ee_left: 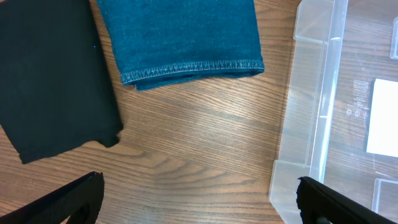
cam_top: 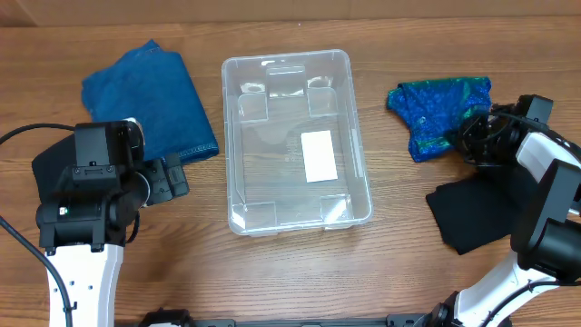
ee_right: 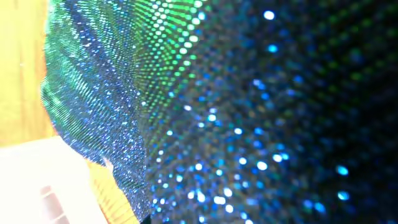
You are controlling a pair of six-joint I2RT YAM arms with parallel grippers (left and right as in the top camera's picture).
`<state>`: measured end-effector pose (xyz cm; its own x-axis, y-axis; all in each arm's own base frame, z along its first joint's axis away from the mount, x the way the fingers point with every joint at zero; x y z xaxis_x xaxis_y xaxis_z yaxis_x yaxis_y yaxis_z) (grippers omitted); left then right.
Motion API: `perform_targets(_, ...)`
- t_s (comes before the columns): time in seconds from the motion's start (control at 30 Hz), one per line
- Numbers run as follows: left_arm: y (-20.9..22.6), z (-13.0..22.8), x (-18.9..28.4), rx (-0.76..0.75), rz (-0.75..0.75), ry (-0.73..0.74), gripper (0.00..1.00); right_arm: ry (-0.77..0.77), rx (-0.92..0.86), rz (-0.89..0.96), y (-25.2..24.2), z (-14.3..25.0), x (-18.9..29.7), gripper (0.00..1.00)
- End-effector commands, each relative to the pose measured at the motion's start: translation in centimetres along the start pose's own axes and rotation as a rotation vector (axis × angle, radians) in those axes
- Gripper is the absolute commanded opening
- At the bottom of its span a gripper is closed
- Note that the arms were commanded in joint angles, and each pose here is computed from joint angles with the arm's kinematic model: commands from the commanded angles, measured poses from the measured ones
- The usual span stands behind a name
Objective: Pack container
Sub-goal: 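Carry the sparkly fabric into the clear bin and release it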
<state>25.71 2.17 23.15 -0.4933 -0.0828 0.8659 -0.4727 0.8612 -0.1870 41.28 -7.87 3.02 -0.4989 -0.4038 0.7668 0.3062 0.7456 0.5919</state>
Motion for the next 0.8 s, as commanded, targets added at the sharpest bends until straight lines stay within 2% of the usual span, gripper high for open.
perform_targets(0.0,-0.3,-0.7,0.7,-0.017,0.016,-0.025,1.00,-0.054,0.147,-0.148,5.1,-1.7,2.9,0.04)
perform_targets(0.07,-0.3,-0.7,0.7,-0.016,0.016,-0.025,1.00,-0.111,0.268,-0.168,8.8,-2.8,6.4,0.04)
perform_targets(0.13,-0.3,-0.7,0.7,-0.016,0.016,-0.025,1.00,-0.182,0.503,-0.203,16.1,-2.7,12.2,0.04)
perform_targets(0.2,-0.3,-0.8,0.7,-0.017,0.016,-0.026,1.00,-0.253,0.697,-0.208,22.4,-1.3,16.4,0.04)
perform_targets(0.3,-0.3,-0.8,0.7,-0.016,0.017,-0.029,1.00,-0.317,0.912,-0.239,30.2,2.6,19.1,0.04)
perform_targets(0.4,-0.3,-0.8,0.7,-0.014,0.018,-0.028,1.00,-0.232,1.157,-0.294,35.4,9.0,15.8,0.04)
perform_targets(0.43,-0.4,-0.8,0.7,-0.012,0.020,-0.027,1.00,-0.170,1.231,-0.287,36.5,11.4,13.2,0.04)
perform_targets(0.5,-0.4,-0.8,0.7,-0.013,0.020,-0.026,1.00,-0.084,1.270,-0.258,37.0,13.6,9.1,0.04)
perform_targets(0.6,-0.4,-0.8,0.7,-0.012,0.019,-0.026,1.00,0.080,1.415,-0.311,36.6,17.6,3.4,0.04)
perform_targets(0.67,-0.4,-0.8,0.7,-0.012,0.020,-0.026,1.00,0.155,1.476,-0.312,36.0,19.6,-0.9,0.04)
perform_targets(0.77,-0.4,-0.8,0.7,-0.012,0.019,-0.026,1.00,0.133,1.483,-0.312,36.2,19.2,-2.6,0.04)
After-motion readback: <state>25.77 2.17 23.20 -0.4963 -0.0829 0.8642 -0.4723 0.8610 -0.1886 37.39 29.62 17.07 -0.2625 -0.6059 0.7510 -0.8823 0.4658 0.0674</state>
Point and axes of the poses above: each gripper's point midway between its finger pads, its own x axis back along the fingers, its own y axis along the line the jaws close on, z = x × y, the point moved 1 cm from there along x, back along the fingers, and after that the axes turned 15 degrees about x, right-handed, at the moved point
